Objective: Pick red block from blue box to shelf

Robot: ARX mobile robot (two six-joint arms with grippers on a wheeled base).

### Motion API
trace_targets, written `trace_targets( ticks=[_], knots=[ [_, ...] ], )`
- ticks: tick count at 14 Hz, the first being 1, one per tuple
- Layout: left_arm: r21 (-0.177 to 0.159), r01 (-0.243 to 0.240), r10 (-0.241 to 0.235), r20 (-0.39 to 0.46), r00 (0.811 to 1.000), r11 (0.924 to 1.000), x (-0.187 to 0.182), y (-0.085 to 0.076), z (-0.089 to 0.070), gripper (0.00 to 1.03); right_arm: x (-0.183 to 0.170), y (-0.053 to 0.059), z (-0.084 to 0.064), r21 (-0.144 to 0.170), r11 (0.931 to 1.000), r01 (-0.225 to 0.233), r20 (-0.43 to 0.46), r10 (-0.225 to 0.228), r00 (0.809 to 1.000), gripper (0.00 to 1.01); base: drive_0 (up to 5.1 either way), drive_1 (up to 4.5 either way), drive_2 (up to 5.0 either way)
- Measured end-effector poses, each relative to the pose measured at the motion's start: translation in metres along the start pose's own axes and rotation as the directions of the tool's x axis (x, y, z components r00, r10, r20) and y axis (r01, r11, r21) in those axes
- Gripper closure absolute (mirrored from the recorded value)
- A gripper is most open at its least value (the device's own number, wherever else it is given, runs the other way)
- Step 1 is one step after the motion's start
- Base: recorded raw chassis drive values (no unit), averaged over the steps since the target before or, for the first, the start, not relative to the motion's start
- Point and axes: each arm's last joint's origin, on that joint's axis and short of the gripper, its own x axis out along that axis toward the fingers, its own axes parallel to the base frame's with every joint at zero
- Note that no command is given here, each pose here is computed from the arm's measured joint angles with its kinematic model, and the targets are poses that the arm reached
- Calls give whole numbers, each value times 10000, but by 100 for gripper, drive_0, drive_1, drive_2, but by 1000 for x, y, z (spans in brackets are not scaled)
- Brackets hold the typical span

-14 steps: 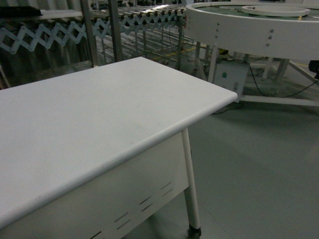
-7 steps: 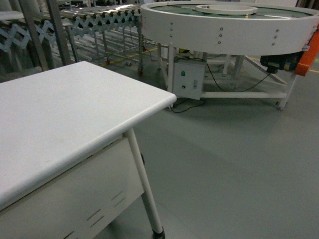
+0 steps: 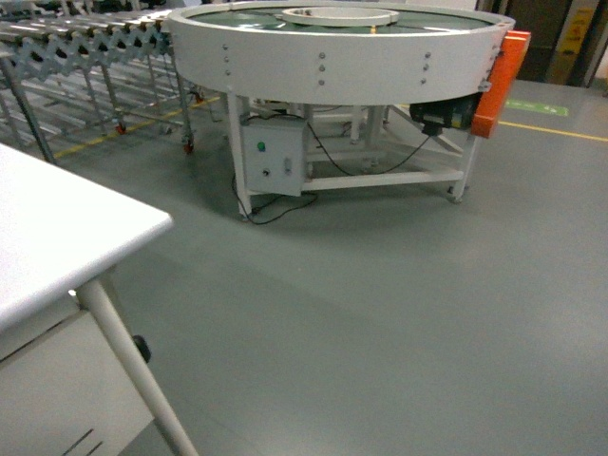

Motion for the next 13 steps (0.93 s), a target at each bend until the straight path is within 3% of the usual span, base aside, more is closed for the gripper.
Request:
trace_targets(
  ticks=[13],
  knots=[
    [0, 0, 0, -19, 10000, 10000, 0, 0, 0, 5, 0, 0, 0, -5, 10000, 1, 18, -1, 10000, 73, 0, 0, 0]
  ],
)
